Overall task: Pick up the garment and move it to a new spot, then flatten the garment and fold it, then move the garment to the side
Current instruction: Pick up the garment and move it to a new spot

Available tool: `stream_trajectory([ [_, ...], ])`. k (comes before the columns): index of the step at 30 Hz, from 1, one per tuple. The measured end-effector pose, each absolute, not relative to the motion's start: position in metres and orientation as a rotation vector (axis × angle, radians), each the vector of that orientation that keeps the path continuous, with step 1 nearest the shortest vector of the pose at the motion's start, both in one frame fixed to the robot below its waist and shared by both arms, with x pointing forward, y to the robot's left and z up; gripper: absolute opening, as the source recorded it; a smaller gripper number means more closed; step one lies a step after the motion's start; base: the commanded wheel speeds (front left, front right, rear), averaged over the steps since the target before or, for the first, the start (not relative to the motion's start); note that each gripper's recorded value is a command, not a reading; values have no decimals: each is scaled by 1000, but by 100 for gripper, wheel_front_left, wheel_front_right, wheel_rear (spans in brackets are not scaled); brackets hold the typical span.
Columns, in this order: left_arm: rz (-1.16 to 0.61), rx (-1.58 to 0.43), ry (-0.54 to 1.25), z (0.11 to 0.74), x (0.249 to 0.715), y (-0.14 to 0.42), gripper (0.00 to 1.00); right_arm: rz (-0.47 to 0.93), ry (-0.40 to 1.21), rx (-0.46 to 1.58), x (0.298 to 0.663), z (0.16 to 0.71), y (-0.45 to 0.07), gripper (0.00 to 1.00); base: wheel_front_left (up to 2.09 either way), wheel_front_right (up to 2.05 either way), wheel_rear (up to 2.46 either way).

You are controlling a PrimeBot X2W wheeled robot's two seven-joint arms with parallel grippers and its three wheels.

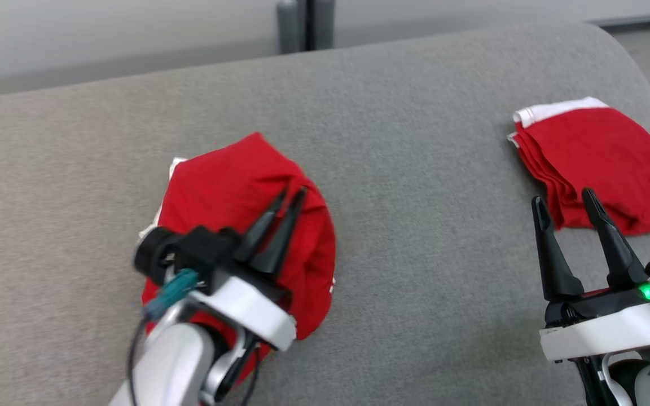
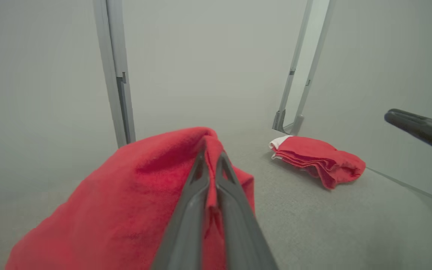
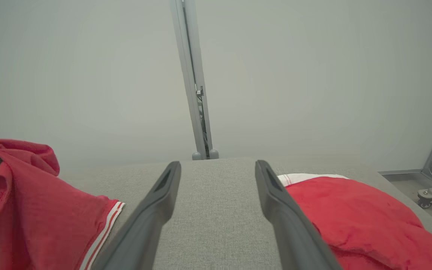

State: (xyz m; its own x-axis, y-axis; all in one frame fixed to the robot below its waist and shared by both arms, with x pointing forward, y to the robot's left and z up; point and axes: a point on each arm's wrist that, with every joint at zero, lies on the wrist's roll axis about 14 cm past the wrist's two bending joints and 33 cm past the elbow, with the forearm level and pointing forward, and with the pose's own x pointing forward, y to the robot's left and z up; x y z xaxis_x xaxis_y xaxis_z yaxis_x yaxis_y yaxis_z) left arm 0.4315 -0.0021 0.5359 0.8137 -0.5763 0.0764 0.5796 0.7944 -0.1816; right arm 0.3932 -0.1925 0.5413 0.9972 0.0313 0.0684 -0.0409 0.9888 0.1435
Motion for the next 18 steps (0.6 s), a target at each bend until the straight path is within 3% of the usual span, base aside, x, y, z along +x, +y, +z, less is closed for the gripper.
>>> stream_trajectory([
  [3, -752, -226, 100, 503, 427, -47, 0, -13, -37, 165, 392, 525, -207, 100, 0, 0, 0],
  [8, -838, -243, 253, 455, 422, -76, 0, -57, 0, 163, 391, 507, -219, 100, 0, 0, 0],
  [9, -850, -250, 275, 448, 421, -80, 8, -64, 5, 160, 391, 505, -221, 100, 0, 0, 0],
  [10, -860, -257, 285, 444, 419, -84, 45, -73, 7, 159, 390, 503, -224, 100, 0, 0, 0],
  [11, -866, -261, 295, 440, 419, -87, 97, -81, 15, 158, 389, 500, -226, 100, 0, 0, 0],
  [18, -881, -290, 180, 464, 422, -87, 100, -89, 21, 171, 388, 493, -227, 100, 0, 0, 0],
])
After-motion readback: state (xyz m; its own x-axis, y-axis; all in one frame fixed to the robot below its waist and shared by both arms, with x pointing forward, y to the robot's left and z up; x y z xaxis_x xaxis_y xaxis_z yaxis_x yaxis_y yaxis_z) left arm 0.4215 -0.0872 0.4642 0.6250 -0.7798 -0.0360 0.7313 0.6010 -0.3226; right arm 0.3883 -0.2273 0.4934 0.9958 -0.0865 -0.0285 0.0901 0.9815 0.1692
